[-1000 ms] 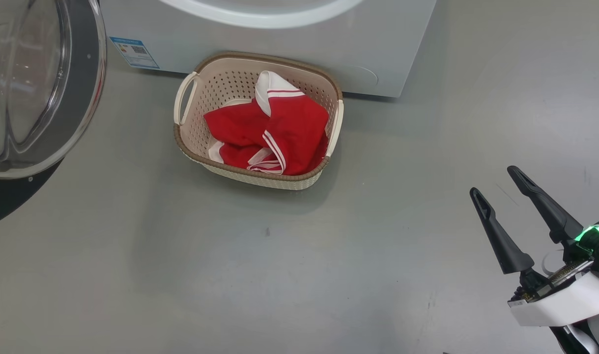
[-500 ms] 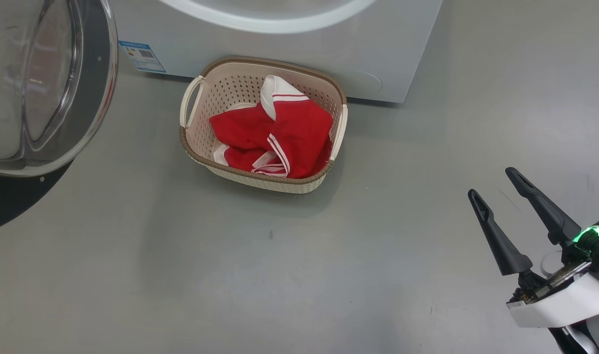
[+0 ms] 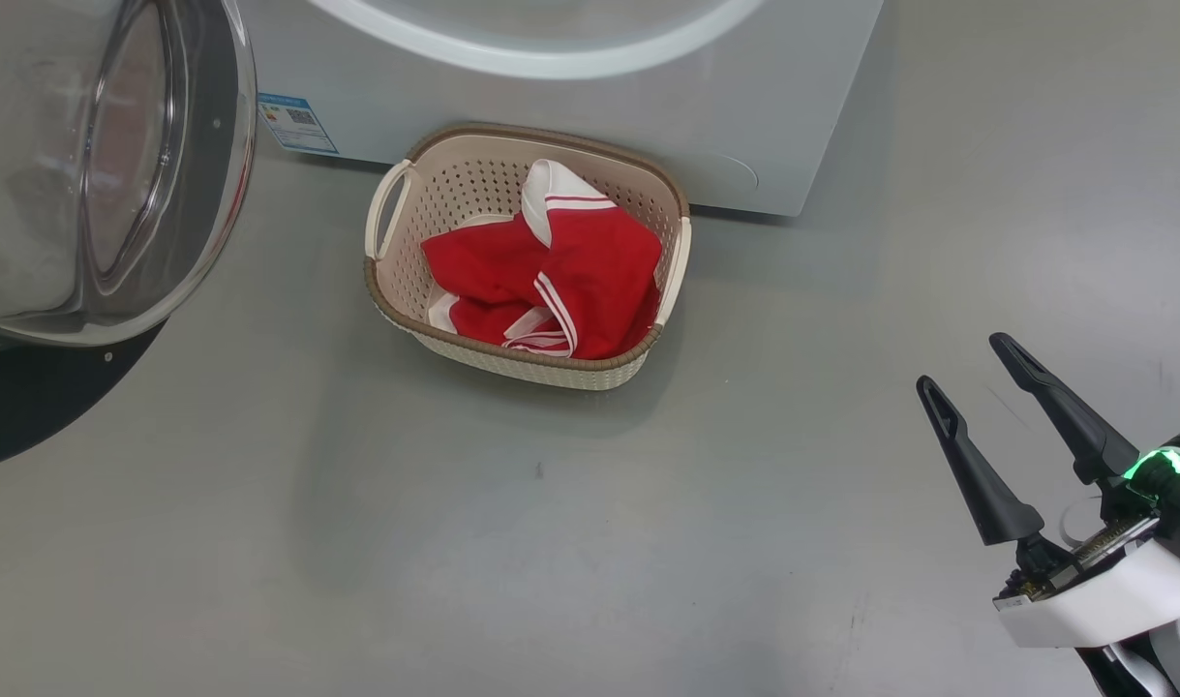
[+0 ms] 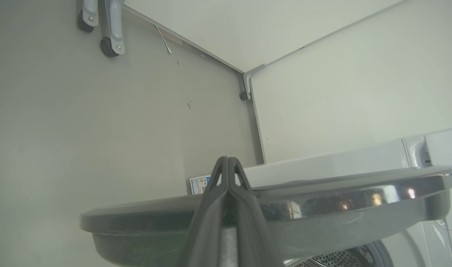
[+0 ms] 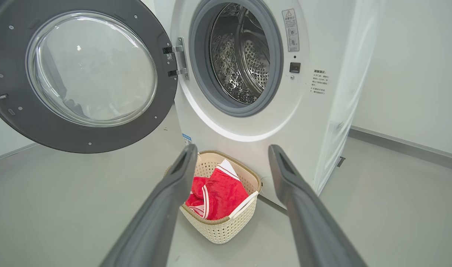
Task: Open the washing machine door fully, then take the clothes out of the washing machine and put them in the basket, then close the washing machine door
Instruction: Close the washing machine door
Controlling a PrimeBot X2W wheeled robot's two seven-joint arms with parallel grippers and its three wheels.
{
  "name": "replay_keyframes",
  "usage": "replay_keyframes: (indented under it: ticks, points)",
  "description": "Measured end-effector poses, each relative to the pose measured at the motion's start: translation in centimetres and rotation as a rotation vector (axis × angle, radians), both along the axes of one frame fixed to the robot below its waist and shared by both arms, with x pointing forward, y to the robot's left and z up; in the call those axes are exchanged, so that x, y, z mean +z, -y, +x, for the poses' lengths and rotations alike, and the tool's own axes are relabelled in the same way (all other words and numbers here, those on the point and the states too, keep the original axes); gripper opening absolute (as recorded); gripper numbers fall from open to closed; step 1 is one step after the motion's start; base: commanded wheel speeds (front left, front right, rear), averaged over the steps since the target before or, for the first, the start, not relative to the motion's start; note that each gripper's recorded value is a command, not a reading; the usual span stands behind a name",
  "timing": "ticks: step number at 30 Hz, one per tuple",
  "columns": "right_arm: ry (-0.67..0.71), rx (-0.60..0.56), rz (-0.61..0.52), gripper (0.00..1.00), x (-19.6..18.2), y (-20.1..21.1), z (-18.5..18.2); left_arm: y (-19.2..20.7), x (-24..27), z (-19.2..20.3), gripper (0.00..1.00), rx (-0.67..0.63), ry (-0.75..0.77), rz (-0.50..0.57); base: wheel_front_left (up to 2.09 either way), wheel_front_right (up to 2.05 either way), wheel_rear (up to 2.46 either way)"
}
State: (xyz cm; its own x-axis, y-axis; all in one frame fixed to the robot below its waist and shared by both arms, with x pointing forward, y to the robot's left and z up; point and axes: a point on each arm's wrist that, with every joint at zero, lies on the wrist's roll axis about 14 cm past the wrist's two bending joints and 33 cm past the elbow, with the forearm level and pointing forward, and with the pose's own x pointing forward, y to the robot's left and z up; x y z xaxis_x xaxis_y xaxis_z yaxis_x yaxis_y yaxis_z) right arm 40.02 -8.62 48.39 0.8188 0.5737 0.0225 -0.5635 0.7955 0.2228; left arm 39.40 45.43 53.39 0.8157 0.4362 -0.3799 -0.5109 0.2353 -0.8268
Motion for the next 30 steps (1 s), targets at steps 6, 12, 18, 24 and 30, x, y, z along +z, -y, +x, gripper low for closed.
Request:
replay_keyframes:
  ticks: [6, 12, 18, 24, 30]
  points:
    - [-0.004, 0.006, 0.002, 1.00, -0.2, -0.2, 0.1, 0.3, -0.1, -0.1, 0.00, -0.034, -0.004, -0.022, 0.00, 0.00, 0.00]
    - [-0.010, 0.008, 0.001, 1.00, -0.4, -0.2, 0.2, 0.4, -0.2, -0.3, 0.00, -0.046, -0.001, -0.043, 0.00, 0.00, 0.00]
    - [-0.014, 0.007, -0.003, 1.00, -0.7, -0.1, 0.4, 0.1, -0.2, -0.6, 0.00, -0.031, 0.005, -0.044, 0.00, 0.00, 0.00]
    - [-0.021, 0.008, -0.009, 1.00, -1.0, 0.0, 0.5, -2.3, 0.0, -2.1, 0.00, 0.093, -0.007, 0.013, 0.00, 0.00, 0.00]
    - [-0.024, 0.010, -0.019, 1.00, -1.2, 0.3, 0.6, -3.0, 0.4, -1.6, 0.00, 0.130, 0.004, 0.025, 0.00, 0.00, 0.00]
